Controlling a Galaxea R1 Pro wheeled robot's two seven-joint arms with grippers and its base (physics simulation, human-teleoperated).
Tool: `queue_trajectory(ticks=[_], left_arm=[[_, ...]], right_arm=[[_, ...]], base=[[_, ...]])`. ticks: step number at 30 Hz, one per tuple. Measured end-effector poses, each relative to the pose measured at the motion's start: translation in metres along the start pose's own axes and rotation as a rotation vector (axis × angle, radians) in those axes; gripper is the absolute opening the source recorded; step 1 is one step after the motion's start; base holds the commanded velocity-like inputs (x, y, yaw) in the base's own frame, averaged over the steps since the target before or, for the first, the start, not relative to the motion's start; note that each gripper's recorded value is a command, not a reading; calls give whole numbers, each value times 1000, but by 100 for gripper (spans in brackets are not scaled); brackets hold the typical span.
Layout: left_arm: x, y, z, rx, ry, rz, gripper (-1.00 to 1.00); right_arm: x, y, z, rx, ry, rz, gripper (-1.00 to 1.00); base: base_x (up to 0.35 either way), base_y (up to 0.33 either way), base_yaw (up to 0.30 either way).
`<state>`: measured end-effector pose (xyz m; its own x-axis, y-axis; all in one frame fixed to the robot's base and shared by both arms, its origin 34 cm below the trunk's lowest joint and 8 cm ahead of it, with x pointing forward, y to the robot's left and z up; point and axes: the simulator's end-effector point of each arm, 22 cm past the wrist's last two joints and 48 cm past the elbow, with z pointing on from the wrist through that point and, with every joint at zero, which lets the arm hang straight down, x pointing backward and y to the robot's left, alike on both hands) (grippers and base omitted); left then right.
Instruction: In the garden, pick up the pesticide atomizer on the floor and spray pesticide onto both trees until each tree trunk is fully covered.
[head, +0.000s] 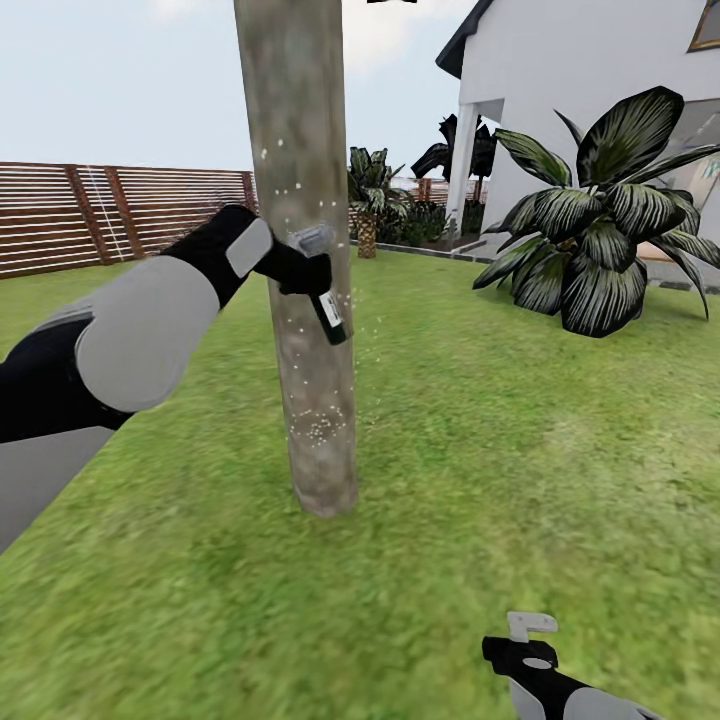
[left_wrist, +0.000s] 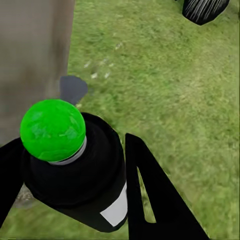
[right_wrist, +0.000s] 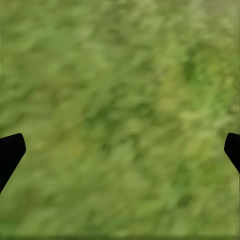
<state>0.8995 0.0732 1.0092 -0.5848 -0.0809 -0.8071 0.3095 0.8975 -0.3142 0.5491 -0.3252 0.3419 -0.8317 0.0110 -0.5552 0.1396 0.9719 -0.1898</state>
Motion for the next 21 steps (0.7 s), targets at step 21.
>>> queue_trajectory(ticks=[21], left_arm=[[50, 70, 35, -104, -10, -2, -100]], right_arm=[[0, 0, 0, 0, 0, 0, 100]], base=[[0, 0, 0]])
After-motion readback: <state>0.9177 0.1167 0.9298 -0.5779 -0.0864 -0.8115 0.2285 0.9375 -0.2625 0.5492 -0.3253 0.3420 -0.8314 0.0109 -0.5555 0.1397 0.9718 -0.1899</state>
